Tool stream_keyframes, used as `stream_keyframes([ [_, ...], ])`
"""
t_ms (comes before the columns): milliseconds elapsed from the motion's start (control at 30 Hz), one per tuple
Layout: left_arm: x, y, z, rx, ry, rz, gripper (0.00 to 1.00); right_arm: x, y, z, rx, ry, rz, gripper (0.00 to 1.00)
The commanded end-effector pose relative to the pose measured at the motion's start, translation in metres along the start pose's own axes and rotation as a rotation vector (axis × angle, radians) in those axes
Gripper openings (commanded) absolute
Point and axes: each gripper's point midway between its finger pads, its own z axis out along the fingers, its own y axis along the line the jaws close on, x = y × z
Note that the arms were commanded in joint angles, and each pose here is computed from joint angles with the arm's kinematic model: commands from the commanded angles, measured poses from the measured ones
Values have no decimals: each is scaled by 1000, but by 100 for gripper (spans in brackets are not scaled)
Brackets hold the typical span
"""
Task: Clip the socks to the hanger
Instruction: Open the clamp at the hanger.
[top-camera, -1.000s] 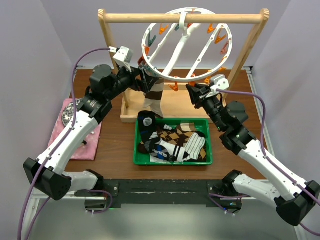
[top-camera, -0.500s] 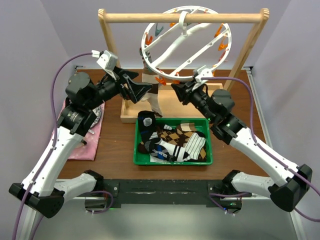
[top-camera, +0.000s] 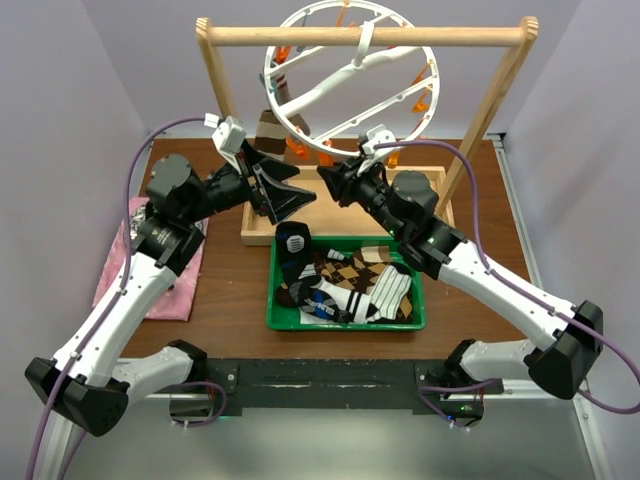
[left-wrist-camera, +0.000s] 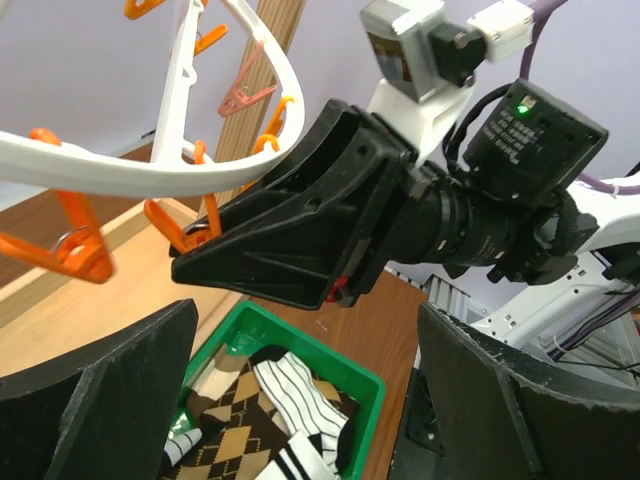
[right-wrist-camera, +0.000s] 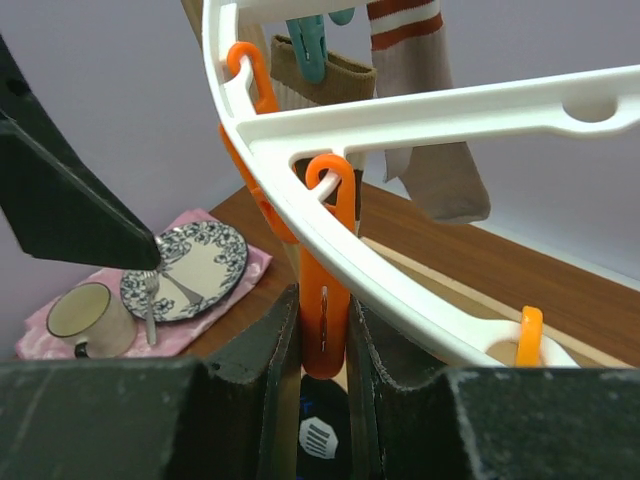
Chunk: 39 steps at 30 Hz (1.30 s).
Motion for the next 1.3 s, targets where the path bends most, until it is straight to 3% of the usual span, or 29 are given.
stream_keyframes([
  [0,-12,4,-1,-13,-56,76,96,-45,23,-15,-90,-102,96,1],
  [300,-27,14,23,11,-115,-51,89,-38,28,-22,-114,-94,165,0],
  [500,-29,27,36,-18,-112,-99,89,-35,28,-17,-114,-92,148,0],
  [633,-36,28,41,-14,-125,-107,89,-32,28,-14,-118,-87,138,0],
  [800,-52,21,38,-14,-150,-75,82,-25,26,-11,-111,-72,120,0],
  [1000,-62,38,9,-195,-171,59,79,-19,26,-6,-112,-57,102,0],
  [1167,-42,71,-15,-402,-106,89,77,-15,25,-4,-111,-50,95,0],
  [1267,-38,66,-16,-385,-97,78,75,-14,26,-2,-112,-48,96,0],
])
